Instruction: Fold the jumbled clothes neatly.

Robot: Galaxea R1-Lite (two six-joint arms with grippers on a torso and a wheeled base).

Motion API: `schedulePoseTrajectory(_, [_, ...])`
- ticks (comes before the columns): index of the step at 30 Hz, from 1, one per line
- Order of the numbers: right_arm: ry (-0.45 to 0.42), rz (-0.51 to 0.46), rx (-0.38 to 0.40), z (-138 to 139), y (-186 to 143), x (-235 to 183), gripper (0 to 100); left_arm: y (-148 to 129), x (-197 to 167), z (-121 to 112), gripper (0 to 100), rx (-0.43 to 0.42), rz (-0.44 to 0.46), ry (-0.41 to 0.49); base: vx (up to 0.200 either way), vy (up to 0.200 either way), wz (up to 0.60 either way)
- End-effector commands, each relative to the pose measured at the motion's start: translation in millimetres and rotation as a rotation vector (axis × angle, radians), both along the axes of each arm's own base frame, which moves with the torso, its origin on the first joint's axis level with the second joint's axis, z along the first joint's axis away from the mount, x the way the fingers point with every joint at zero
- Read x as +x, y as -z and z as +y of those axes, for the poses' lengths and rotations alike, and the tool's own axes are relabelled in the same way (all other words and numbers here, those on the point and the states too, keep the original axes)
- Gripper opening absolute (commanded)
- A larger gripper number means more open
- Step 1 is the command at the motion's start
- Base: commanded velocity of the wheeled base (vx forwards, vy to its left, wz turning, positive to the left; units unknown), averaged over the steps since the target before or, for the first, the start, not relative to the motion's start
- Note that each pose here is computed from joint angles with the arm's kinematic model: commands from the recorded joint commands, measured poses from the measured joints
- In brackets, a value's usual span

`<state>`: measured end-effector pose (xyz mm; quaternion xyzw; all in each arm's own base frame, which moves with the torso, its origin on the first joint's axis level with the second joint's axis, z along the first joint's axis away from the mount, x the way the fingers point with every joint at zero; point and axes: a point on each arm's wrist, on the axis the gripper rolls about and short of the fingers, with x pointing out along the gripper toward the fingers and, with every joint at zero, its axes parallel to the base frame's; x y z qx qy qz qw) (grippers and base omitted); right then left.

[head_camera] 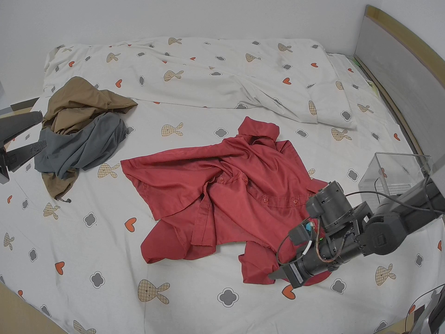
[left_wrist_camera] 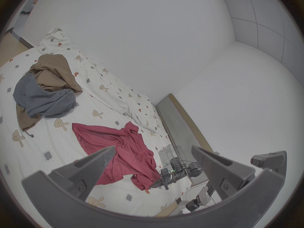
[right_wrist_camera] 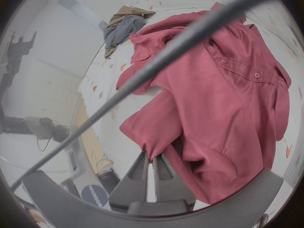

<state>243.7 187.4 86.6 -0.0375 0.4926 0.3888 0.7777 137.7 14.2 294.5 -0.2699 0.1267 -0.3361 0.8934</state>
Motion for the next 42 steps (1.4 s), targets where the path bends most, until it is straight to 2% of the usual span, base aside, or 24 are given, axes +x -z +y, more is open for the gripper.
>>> schedulePoseTrajectory(1, [-0.045, 0.009, 0.039, -22, -17, -16, 0, 0, 0, 0, 100, 0.000, 0.000, 0.000, 0.000, 0.000, 0.00])
schedulePoseTrajectory(5, [-0.088, 0.046, 0.042, -29, -17, -18, 0, 1, 0, 0, 100, -0.001, 0.003, 0.000, 0.000, 0.000, 0.00])
schedulePoseTrajectory(7, [-0.151, 0.074, 0.024, -34, -14, -21, 0, 1, 0, 0, 100, -0.001, 0.003, 0.000, 0.000, 0.000, 0.00])
schedulePoseTrajectory(10, [-0.197, 0.101, 0.031, -37, -13, -22, 0, 1, 1, 0, 100, -0.001, 0.005, 0.000, 0.000, 0.000, 0.00])
schedulePoseTrajectory(16, [-0.209, 0.125, 0.035, -38, -11, -23, 0, 2, 1, 0, 100, -0.002, 0.008, 0.001, 0.000, 0.000, 0.00])
schedulePoseTrajectory(21, [-0.258, 0.150, -0.003, -43, -9, -31, 0, 2, 2, 0, 100, -0.003, 0.011, 0.006, 0.000, 0.000, 0.00])
schedulePoseTrajectory(25, [-0.252, 0.163, -0.004, -43, -9, -32, 0, 4, 3, -1, 100, -0.003, 0.016, 0.010, 0.000, 0.000, 0.00])
schedulePoseTrajectory(26, [-0.246, 0.169, 0.000, -42, -9, -31, 100, 4, 3, -1, 100, -0.003, 0.016, 0.012, 0.000, 0.000, 0.00])
schedulePoseTrajectory(31, [-0.220, 0.172, 0.008, -47, -12, -32, 100, 4, 3, -2, 100, -0.002, 0.016, 0.017, 0.000, 0.000, 0.00])
schedulePoseTrajectory(35, [-0.213, 0.126, 0.029, -53, -25, -37, 100, 4, 3, -2, 100, -0.002, 0.016, 0.017, 0.000, 0.000, 0.00])
schedulePoseTrajectory(42, [-0.206, 0.108, 0.035, -54, -28, -38, 100, 4, 4, -1, 100, -0.003, 0.019, 0.017, 0.000, 0.000, 0.00])
